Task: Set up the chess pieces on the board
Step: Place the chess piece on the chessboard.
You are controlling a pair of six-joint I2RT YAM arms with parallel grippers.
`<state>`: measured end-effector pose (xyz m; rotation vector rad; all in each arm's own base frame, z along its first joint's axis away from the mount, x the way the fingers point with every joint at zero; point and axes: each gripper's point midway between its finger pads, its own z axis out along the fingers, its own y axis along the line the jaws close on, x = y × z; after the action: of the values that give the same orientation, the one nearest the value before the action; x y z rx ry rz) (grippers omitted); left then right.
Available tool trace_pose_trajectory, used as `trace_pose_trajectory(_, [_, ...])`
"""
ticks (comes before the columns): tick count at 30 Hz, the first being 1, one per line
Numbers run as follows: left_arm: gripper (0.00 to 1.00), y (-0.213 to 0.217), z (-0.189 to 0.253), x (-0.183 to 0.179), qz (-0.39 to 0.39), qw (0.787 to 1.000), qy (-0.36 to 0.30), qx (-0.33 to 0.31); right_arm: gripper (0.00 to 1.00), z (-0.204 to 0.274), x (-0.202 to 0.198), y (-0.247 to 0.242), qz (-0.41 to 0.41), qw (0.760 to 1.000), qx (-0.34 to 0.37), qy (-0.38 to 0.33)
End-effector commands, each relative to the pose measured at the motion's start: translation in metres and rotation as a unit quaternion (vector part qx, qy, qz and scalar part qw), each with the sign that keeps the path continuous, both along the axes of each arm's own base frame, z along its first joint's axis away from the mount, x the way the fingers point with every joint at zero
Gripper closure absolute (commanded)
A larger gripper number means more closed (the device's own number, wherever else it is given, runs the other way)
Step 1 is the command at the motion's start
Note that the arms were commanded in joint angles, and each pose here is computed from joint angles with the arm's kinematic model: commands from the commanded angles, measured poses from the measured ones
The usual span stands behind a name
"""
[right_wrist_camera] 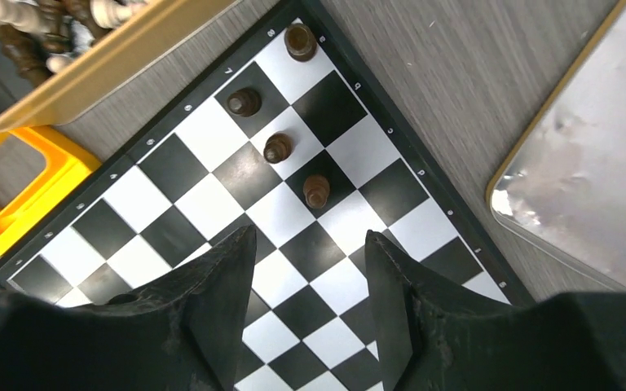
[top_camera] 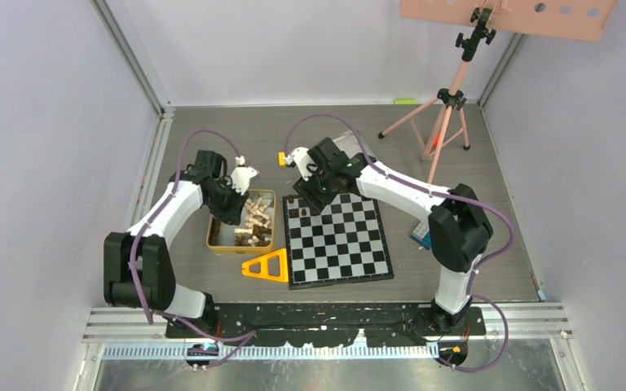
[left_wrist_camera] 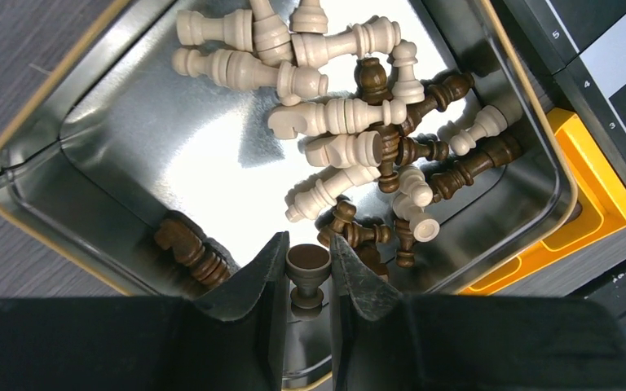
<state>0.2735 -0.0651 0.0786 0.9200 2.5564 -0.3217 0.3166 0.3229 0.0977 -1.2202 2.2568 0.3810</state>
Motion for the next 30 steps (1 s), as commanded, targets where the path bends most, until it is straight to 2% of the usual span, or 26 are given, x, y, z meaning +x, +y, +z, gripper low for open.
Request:
trace_pose_trajectory(1, [0.79, -0.007, 0.009, 0.004, -0.003, 1.000, 0.009, -0.022, 0.42, 0.060, -0.001, 0.005, 0.021, 0.998, 0.048, -0.045])
trace_pose_trajectory(6, [0.75, -0.003, 0.001, 0.007, 0.006, 1.000, 0.021, -0.007, 0.42, 0.063, -0.006, -0.003, 0.026, 0.997, 0.045, -0.048])
trace_pose_trajectory(10, [0.59, -0.004, -0.002, 0.012, 0.012, 1.000, 0.028, -0.009, 0.42, 0.058, -0.008, -0.009, 0.024, 0.998, 0.040, -0.044])
trace_pose_trajectory(15, [0.51, -0.019, 0.009, 0.012, -0.007, 0.998, 0.026, -0.051, 0.42, 0.055, -0.010, -0.017, 0.021, 0.998, 0.033, -0.044])
trace_pose_trajectory(21, [0.55, -0.045, 0.018, 0.001, -0.045, 0.994, 0.039, -0.091, 0.43, 0.052, -0.009, -0.030, 0.010, 0.999, 0.030, -0.042])
trace_pose_trajectory(30, [0.60, -0.069, -0.002, -0.011, -0.077, 0.988, 0.101, -0.085, 0.45, 0.053, -0.003, -0.048, -0.011, 0.999, 0.034, -0.040])
